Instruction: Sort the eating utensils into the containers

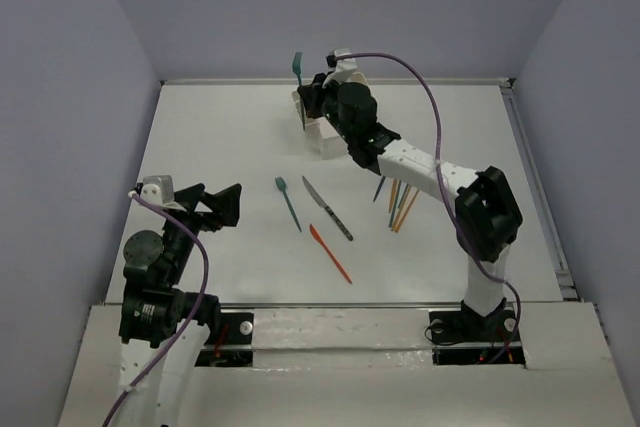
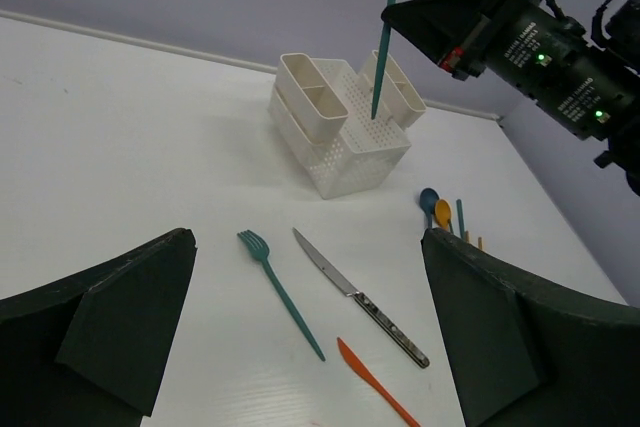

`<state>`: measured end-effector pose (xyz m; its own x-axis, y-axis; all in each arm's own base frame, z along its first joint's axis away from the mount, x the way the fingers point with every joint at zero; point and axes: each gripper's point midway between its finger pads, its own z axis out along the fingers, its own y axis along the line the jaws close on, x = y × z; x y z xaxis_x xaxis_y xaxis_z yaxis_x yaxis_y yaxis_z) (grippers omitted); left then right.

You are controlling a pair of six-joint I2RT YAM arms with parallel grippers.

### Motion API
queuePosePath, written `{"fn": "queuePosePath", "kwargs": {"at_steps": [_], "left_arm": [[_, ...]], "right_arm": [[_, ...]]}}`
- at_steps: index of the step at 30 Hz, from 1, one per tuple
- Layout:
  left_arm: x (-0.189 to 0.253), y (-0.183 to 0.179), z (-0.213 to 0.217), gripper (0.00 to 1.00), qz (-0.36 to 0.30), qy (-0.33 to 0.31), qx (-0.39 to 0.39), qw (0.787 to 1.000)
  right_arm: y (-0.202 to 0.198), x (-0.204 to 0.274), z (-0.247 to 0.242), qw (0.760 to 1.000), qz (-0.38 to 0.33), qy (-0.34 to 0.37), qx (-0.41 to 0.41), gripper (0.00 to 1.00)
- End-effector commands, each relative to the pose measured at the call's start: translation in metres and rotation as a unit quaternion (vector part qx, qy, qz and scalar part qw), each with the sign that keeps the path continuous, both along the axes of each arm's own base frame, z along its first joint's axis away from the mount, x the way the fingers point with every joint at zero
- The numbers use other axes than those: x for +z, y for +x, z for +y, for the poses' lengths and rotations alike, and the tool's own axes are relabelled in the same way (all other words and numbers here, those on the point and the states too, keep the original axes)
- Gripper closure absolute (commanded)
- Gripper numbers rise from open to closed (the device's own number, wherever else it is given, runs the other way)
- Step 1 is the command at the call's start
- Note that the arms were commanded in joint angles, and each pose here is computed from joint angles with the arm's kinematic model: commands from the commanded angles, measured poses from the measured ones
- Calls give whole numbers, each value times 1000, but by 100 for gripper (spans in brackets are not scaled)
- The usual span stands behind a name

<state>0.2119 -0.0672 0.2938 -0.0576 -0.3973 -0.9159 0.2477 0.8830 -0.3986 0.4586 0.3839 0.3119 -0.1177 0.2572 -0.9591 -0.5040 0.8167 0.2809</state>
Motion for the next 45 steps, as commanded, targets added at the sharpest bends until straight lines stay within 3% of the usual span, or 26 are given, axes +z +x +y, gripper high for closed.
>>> {"fn": "queuePosePath", "kwargs": {"at_steps": [1,8,10,16,33,35,39,41,45], "left_arm": [[11,-1,-5,1,-20,-5,-13,1000],[8,1,-9,1,-13,-3,-23,1000],[8,0,-10,1,-13,-5,-25,1000],[7,0,-13,1,-12,-3,-31,999],[12,-4,-16,1,-23,-2,-39,999],[12,-4,-17,1,-22,-2,-41,999],[12,-6,-17,1,-25,-2,-43,999],[14,-7,-16,1,-30,-3,-41,999],[15,-8,-15,1,-32,-4,-40,999]], "right_arm": [[37,53,-4,993,-102,60,-18,100],[101,31,-4,987,-150,37,-42,100],[111,48,-2,984,-172,40,-39,100],[144,8,6,986,-160,6,-40,100],[145,-52,26,992,-128,-17,9,100],[140,-51,23,992,-127,-20,9,81],[126,-36,22,991,-130,-16,28,53],[121,-31,17,991,-128,-20,25,45],[104,-19,7,992,-120,-12,29,38]]}}
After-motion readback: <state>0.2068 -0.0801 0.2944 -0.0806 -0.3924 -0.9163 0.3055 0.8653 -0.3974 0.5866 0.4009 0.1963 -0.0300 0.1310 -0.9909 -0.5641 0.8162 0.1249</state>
